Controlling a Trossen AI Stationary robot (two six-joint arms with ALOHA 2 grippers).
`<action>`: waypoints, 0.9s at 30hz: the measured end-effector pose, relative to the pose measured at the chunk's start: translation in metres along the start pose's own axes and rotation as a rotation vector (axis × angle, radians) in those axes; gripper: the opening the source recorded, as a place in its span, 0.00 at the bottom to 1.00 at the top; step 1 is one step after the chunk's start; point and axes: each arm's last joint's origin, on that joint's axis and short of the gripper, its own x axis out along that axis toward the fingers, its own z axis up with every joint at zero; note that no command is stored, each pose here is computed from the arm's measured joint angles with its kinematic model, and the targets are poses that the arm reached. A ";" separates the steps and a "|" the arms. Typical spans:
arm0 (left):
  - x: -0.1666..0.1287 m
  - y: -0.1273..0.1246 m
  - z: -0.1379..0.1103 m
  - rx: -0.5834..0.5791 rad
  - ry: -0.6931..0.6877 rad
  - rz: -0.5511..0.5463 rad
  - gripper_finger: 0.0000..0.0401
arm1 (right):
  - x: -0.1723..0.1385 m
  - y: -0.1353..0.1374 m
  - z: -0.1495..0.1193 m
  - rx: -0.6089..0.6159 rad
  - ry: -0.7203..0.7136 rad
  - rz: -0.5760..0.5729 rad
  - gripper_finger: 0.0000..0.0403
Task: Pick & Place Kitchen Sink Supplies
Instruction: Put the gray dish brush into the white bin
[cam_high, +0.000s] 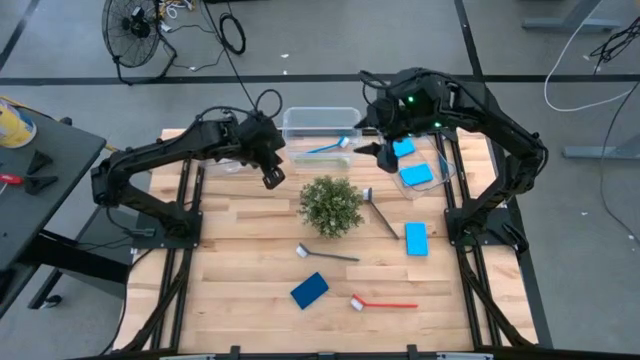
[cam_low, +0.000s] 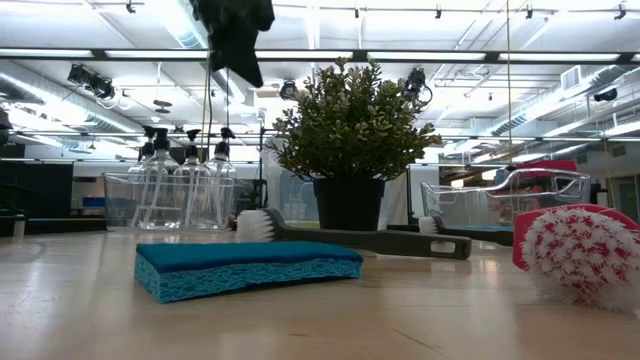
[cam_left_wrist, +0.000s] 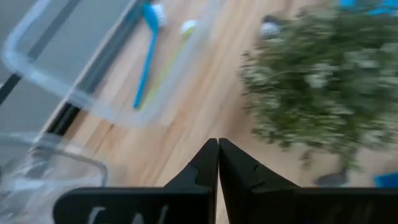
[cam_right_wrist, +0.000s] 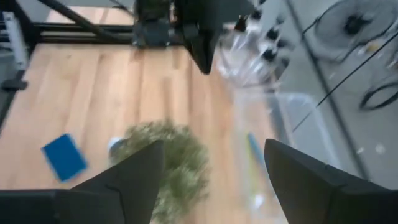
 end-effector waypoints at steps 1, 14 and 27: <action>-0.001 -0.003 0.000 0.008 -0.002 -0.019 0.05 | -0.002 0.001 -0.002 0.018 0.015 0.013 0.69; -0.009 -0.036 -0.001 0.094 -0.004 -0.205 0.05 | -0.010 0.025 -0.027 0.058 0.285 0.109 0.69; -0.014 -0.060 -0.003 0.121 -0.033 -0.267 0.31 | 0.022 0.059 -0.057 0.170 0.496 0.095 0.69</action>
